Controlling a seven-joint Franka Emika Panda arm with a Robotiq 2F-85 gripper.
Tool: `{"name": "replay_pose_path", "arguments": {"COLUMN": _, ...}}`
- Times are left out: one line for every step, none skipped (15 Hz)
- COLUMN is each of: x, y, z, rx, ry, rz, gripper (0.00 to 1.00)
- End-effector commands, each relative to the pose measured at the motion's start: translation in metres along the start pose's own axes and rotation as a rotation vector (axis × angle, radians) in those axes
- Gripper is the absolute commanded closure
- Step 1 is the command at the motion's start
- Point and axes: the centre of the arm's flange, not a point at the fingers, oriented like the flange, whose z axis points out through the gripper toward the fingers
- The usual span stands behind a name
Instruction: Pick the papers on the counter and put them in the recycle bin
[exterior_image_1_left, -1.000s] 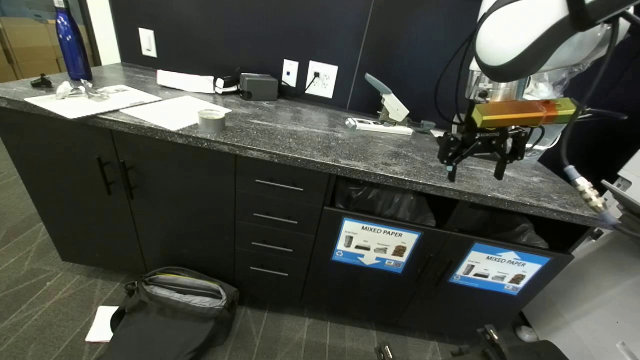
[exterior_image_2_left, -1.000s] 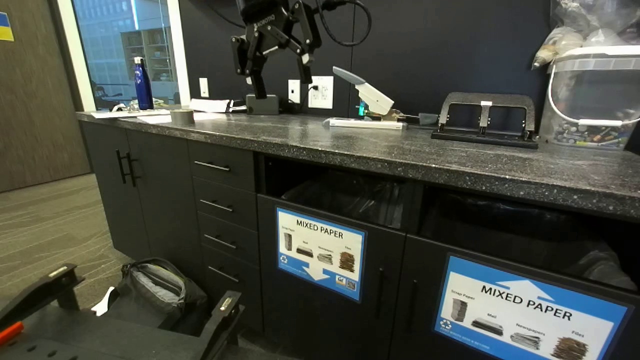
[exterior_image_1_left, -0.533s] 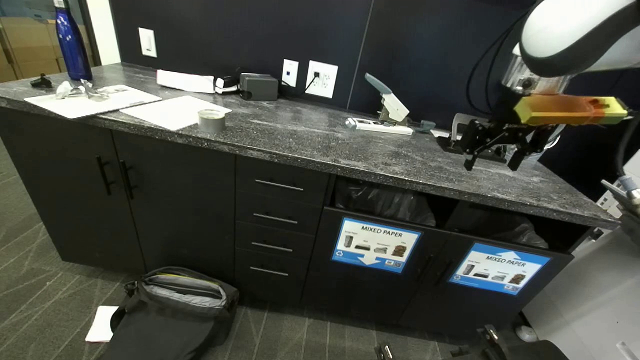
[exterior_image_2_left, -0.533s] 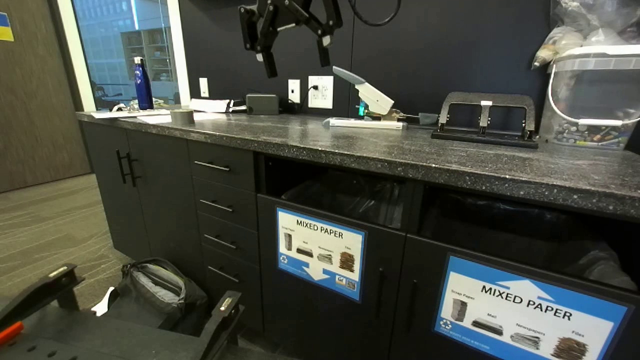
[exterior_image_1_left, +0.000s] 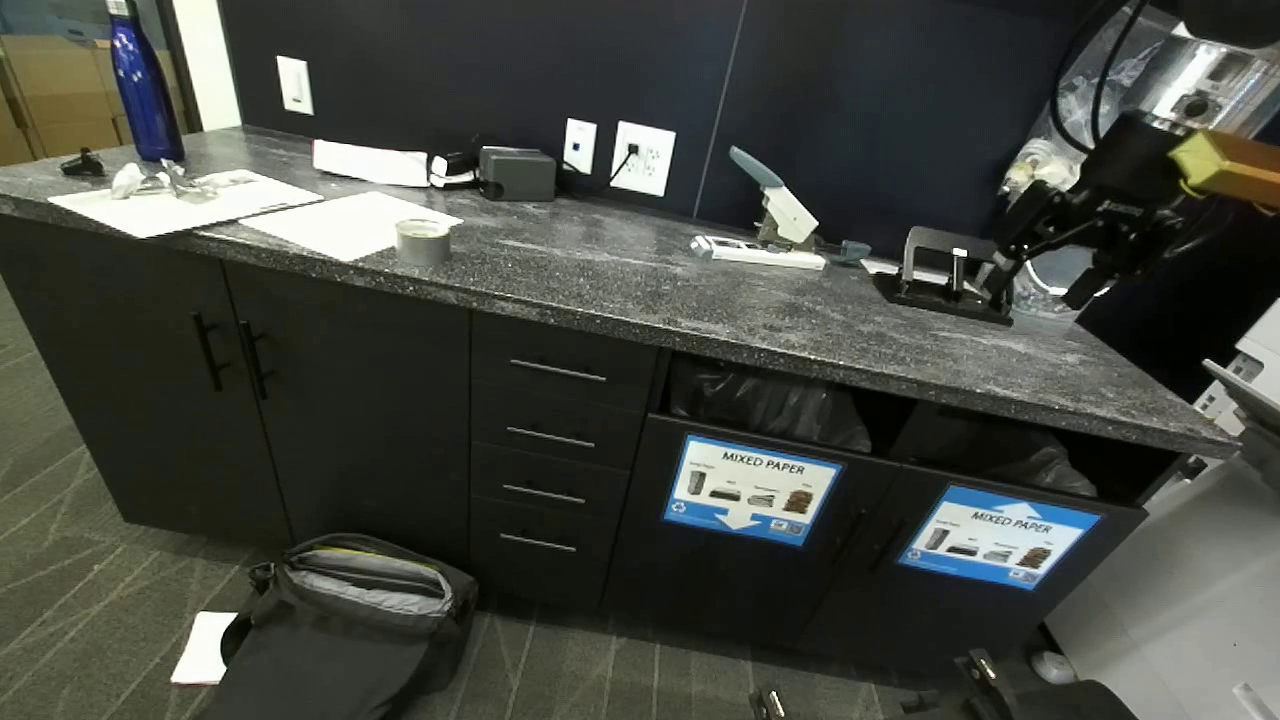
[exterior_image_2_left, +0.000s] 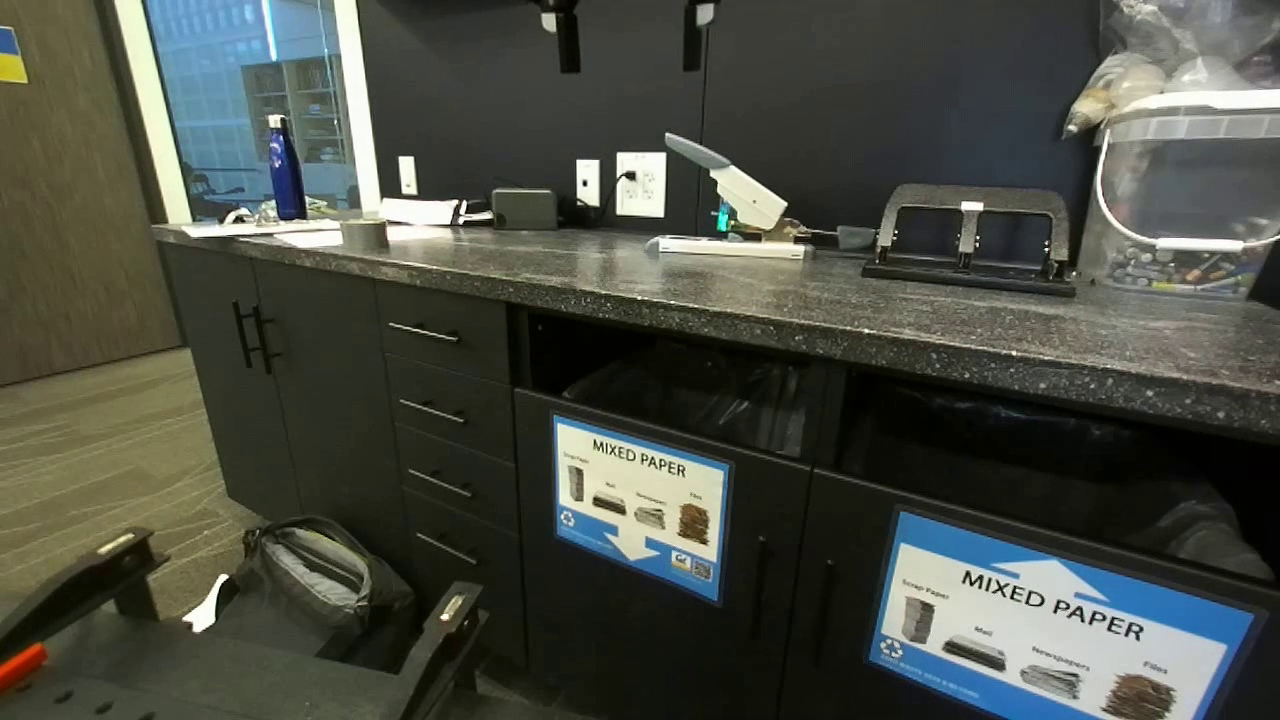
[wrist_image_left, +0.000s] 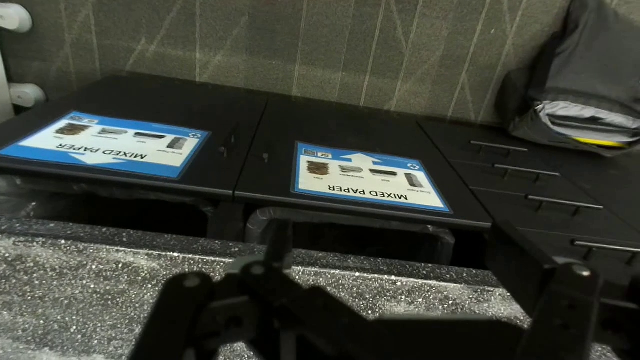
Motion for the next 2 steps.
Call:
{"name": "replay_pose_path", "arguments": {"x": -0.0001, "y": -0.0001, "z": 0.0001, "rx": 0.0, "ry": -0.001, "rz": -0.001, "gripper": 0.0}}
{"name": "replay_pose_path", "arguments": {"x": -0.0001, "y": -0.0003, "z": 0.0002, "rx": 0.0, "ry": -0.002, "rz": -0.001, "gripper": 0.0}}
